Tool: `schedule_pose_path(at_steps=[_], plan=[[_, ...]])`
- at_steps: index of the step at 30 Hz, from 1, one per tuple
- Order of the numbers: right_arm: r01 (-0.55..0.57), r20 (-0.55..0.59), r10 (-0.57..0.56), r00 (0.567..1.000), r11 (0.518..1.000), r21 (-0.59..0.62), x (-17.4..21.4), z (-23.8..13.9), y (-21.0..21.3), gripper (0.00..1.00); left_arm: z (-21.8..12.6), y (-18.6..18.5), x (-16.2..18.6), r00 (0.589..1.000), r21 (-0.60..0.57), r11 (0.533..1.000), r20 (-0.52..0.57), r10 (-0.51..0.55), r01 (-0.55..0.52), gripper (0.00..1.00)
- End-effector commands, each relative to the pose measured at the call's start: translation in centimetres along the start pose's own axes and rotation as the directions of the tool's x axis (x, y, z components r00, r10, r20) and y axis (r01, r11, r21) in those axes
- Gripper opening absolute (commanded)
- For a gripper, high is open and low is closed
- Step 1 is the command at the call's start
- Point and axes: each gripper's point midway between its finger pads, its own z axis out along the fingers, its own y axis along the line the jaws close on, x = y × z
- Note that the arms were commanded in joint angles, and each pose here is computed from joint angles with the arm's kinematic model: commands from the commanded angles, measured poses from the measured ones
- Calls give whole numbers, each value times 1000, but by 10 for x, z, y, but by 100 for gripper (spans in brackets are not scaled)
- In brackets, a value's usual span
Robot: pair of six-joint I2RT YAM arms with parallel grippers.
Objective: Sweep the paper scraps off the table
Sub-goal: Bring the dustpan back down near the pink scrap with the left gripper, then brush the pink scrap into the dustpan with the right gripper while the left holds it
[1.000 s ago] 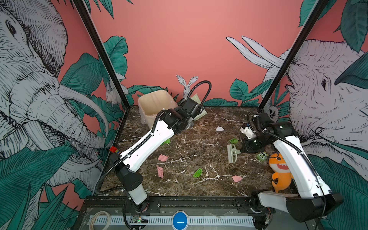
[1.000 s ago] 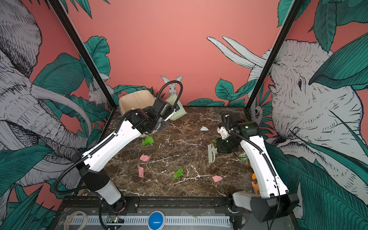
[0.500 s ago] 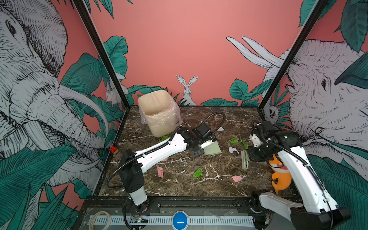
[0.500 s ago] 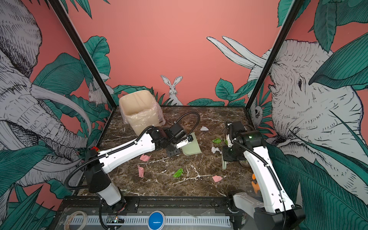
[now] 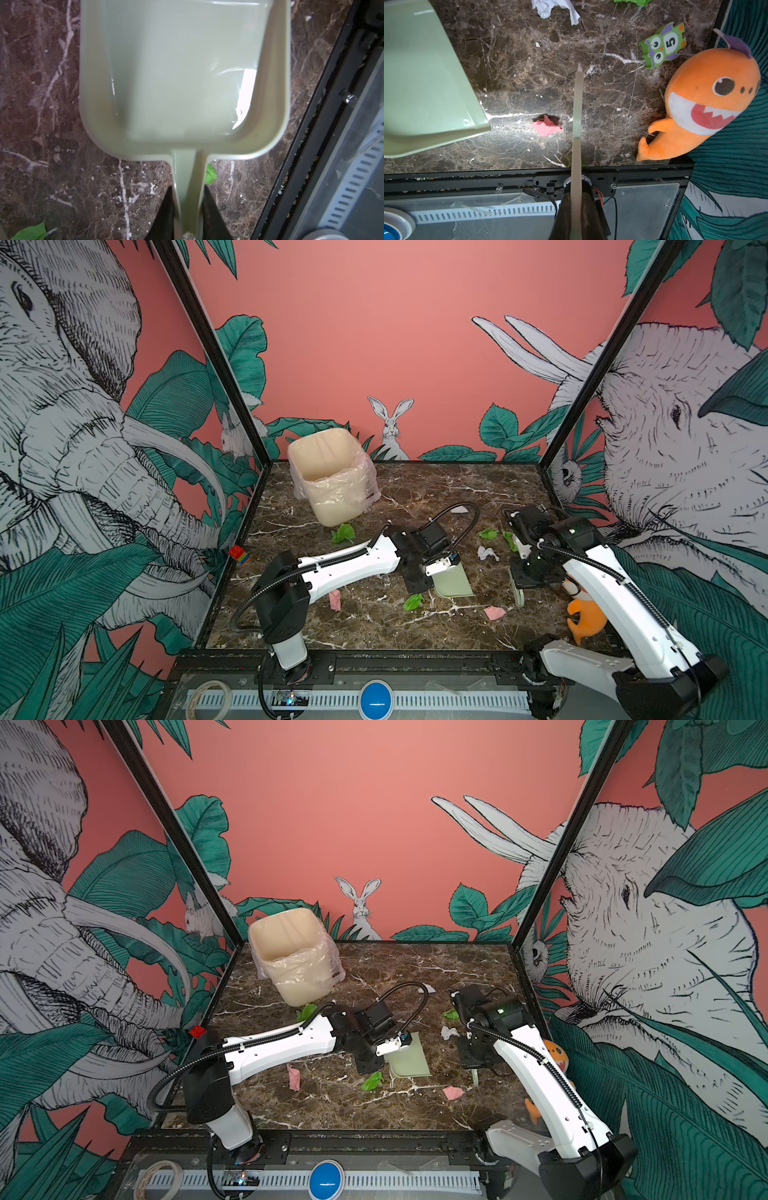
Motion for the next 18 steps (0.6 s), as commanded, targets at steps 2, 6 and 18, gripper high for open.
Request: schedule_pose_path(at_steps=[2, 6, 18], plan=[[-52, -8, 53, 999, 998, 26, 10, 5, -6, 0, 8, -11, -2, 1000, 10, 1000, 3, 6, -6, 8], [-69, -33, 69, 997, 997, 16, 16, 14, -3, 0, 16, -14, 2, 999, -25, 999, -25, 38, -39, 8], [-102, -88, 99, 991, 994, -30, 25, 34, 10, 0, 31, -22, 19, 993, -38, 995, -77, 87, -90, 8]])
